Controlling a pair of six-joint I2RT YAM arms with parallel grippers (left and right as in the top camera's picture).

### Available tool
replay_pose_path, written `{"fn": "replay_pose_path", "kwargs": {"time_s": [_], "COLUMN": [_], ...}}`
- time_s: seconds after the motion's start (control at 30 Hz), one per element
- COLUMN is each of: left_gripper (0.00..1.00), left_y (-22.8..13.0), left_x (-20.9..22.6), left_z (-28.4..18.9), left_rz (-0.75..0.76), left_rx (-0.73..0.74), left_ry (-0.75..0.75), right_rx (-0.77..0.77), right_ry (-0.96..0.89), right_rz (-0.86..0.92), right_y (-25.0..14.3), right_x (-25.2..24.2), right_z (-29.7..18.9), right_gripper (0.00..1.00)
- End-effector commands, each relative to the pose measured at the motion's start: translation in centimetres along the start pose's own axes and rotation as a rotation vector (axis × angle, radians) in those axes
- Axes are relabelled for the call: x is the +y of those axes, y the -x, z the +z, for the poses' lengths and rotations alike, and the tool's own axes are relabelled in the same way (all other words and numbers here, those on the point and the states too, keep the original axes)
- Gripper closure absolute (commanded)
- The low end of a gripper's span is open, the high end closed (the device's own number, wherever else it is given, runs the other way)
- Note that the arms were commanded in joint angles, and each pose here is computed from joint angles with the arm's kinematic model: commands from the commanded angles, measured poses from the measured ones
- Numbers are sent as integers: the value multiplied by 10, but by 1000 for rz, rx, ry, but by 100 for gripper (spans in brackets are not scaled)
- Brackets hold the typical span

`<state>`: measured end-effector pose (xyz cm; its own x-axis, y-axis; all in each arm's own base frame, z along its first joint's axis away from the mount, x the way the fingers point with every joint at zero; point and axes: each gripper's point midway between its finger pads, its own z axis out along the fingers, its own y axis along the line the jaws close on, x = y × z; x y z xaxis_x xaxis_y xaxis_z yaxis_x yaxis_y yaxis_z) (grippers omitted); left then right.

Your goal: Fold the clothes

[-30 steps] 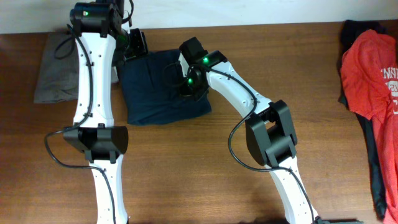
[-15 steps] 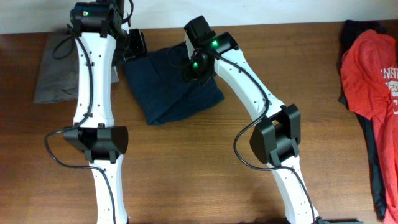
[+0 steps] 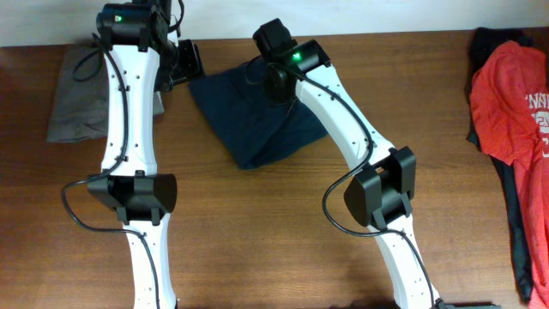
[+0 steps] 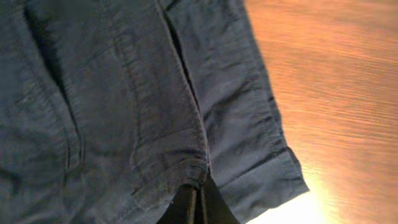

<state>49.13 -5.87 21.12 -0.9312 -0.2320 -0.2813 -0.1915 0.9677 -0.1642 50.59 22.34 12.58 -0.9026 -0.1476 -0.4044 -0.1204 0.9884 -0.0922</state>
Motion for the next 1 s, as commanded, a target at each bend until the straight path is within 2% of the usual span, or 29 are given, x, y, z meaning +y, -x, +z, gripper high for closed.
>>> {"fn": "replay_pose_path", "kwargs": {"time_s": [0.0, 0.1, 0.13, 0.17, 0.23, 0.27, 0.3, 0.33, 0.37, 0.4, 0.47, 0.53, 0.57, 0.6, 0.63, 0.7, 0.77, 0.97], "left_gripper": [34, 33, 26, 25, 25, 25, 24, 24, 24, 24, 24, 24, 24, 24, 24, 24, 24, 24], "left_y": [3, 3, 3, 3, 3, 3, 3, 2, 2, 1, 1, 1, 2, 2, 2, 2, 2, 2], "left_x": [5, 5, 5, 5, 5, 5, 5, 5, 6, 6, 6, 6, 6, 6, 6, 6, 7, 8], "left_z": [-6, -6, -6, -6, -6, -6, -6, -6, -6, -6, -6, -6, -6, -6, -6, -6, -6, -6], "left_rz": [0, 0, 0, 0, 0, 0, 0, 0, 0, 0, 0, 0, 0, 0, 0, 0, 0, 0], "left_rx": [-21, -20, -20, -20, -20, -19, -18, -15, -14, -12, -11, -12, -14, -14, -14, -14, -16, -17], "left_ry": [14, 15, 15, 15, 15, 15, 16, 16, 17, 17, 18, 17, 17, 17, 17, 18, 25, 31], "right_rx": [-81, -61, -58, -54, -46, -37, -29, -21, -14, -6, 15, 18, 16, 18, 20, 28, 54, 175], "right_ry": [-143, -204, -223, -248, -265, -271, -278, -283, -288, -293, -249, -156, -31, 59, 288, 513, 657, 854], "right_rz": [52, 73, 86, 98, 106, 112, 118, 125, 132, 150, 163, 172, 178, 173, 101, 42, 16, 26], "right_y": [15, 8, 7, 5, 4, 3, 2, 1, 0, -2, -4, -1, 4, 6, 12, 13, 9, -15], "right_x": [-33, -46, -52, -59, -68, -73, -79, -84, -89, -93, -90, -76, -56, -41, -4, 31, 52, 86], "right_z": [-23, -13, -11, -9, -7, -6, -6, -5, -5, -6, -10, -16, -25, -31, -44, -58, -64, -29], "right_gripper": [96, 96, 96, 94, 62, 37, 23, 14, 13, 14, 36, 53, 77, 88, 93, 88, 87, 87]}}
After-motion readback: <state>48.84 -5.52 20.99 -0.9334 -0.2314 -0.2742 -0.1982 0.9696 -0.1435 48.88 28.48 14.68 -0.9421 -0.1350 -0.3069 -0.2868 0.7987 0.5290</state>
